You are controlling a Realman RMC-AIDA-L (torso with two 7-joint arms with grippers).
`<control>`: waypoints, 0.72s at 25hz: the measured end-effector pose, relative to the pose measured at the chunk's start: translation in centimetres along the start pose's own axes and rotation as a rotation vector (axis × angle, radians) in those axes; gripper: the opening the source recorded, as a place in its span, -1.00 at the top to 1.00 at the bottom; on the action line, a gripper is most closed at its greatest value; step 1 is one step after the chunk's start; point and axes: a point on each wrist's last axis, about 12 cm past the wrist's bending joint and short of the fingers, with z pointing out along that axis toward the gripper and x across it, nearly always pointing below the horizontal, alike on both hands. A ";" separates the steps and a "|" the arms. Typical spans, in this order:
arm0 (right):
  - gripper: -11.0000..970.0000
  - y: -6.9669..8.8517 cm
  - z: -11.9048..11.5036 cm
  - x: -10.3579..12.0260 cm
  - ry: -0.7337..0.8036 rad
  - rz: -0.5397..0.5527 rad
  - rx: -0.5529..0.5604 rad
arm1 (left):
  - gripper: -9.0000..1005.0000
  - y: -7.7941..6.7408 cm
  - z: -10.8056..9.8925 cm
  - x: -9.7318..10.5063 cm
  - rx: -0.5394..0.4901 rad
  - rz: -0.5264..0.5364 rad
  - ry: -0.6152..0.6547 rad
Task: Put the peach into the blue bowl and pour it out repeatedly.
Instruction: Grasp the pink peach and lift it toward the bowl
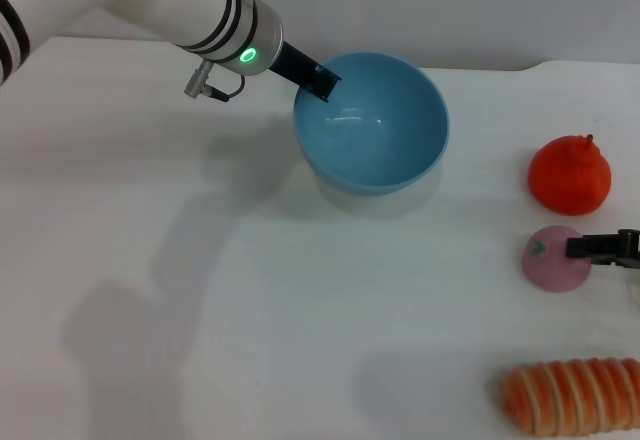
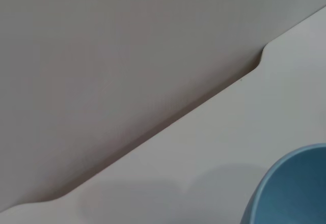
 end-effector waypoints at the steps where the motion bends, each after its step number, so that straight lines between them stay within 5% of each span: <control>1: 0.16 0.0 0.0 0.0 -0.002 -0.004 0.002 | 0.98 0.0 0.0 0.0 0.000 -0.001 0.000; 7: 0.19 0.1 0.3 -0.1 -0.003 -0.037 0.003 | 0.99 0.1 0.0 0.3 0.000 -0.006 0.003; 18: 0.90 1.7 -1.5 -2.1 -0.157 -0.118 -0.126 | 0.99 0.1 0.0 0.3 -0.002 -0.007 0.001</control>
